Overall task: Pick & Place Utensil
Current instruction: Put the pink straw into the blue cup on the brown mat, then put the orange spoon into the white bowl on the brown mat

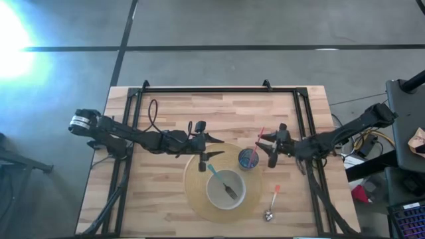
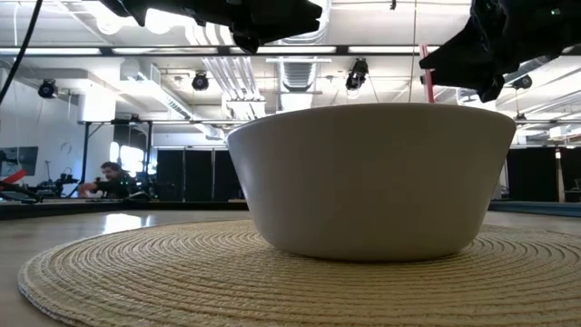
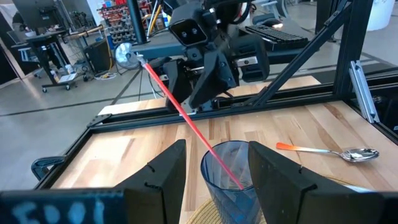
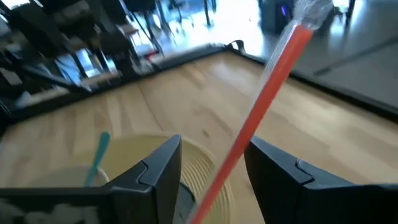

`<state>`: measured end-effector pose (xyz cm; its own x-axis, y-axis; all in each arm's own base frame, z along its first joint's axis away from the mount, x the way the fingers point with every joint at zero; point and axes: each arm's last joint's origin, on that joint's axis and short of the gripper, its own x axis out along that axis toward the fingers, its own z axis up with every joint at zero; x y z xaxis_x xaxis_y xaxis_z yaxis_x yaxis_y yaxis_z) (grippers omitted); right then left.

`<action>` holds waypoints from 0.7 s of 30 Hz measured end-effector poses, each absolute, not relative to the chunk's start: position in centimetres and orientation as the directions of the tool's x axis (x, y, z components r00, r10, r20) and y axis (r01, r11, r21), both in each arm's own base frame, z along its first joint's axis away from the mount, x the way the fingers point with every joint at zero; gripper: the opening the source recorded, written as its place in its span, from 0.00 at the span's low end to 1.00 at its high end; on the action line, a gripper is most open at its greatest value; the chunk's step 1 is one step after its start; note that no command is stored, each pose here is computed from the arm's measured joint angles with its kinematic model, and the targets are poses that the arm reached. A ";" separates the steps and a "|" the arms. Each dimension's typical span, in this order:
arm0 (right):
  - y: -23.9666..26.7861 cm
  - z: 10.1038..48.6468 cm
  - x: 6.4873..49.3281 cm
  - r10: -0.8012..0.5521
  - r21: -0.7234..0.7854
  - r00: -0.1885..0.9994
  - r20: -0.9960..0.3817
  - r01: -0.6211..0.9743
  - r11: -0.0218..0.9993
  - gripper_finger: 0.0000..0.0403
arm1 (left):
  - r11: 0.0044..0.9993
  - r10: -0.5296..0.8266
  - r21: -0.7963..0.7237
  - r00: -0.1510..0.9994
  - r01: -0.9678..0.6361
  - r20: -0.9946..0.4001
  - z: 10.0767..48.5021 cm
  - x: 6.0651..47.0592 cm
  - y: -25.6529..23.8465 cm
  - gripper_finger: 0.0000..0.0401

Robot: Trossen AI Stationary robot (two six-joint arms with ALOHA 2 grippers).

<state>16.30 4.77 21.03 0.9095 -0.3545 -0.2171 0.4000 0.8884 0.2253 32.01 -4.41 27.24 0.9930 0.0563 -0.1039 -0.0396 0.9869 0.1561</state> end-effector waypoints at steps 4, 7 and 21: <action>4.7 21.8 16.2 -0.372 0.216 0.868 -0.330 0.453 0.865 0.43 | 0.987 0.056 0.156 0.993 -0.040 -0.104 27.2 32.0 -4.4 0.42; 4.7 22.5 16.1 -0.379 0.227 0.849 -0.368 0.478 0.849 0.44 | 0.987 0.056 0.156 0.993 -0.039 -0.104 27.2 32.0 -4.4 0.42; 5.2 24.9 15.9 -0.164 0.371 0.849 -0.503 0.384 0.845 0.44 | 0.987 0.057 0.156 0.993 -0.040 -0.104 27.2 32.0 -4.4 0.42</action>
<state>15.91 5.24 24.86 0.8486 -0.1644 -0.5029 0.3839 0.8454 0.3715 32.01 -4.40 27.23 0.9929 0.0568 -0.1044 -0.0400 0.9869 0.1560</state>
